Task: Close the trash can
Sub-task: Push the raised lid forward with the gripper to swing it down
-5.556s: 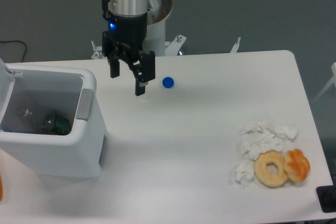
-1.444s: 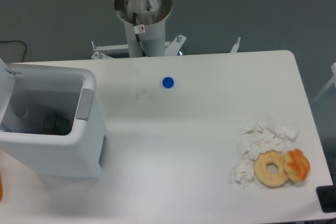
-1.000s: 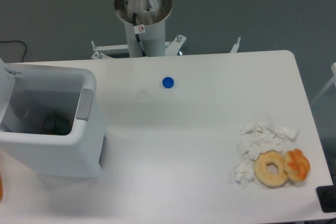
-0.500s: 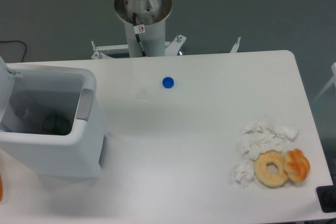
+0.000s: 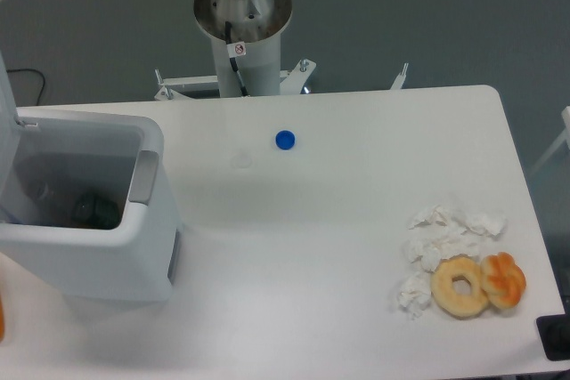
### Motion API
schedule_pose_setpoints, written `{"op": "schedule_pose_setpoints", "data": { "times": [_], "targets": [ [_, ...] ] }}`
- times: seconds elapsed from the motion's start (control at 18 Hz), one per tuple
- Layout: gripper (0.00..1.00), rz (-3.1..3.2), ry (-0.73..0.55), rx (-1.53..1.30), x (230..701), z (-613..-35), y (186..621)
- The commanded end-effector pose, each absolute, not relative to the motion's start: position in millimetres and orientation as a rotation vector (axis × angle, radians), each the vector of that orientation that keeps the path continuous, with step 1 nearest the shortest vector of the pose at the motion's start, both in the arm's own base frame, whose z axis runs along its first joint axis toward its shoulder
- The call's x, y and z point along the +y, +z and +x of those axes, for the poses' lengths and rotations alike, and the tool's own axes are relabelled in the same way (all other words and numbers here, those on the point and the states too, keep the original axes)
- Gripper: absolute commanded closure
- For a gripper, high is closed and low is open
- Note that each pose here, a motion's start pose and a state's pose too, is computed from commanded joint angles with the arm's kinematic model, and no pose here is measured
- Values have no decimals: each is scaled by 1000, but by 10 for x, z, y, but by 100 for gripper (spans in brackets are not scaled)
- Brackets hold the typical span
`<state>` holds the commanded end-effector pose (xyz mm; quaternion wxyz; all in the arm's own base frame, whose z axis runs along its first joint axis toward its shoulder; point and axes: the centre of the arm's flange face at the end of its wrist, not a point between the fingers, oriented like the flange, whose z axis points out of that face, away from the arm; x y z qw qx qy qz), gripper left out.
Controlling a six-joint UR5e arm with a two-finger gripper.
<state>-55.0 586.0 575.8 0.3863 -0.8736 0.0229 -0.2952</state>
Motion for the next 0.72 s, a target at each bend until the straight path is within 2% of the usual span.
{"op": "schedule_pose_setpoints", "data": {
  "times": [0.44,0.72],
  "targets": [
    [0,-2218,-692,-74,5646,-1177,5653],
    [0,-2229,-665,-56,5543,-1296,5488]
  ]
}}
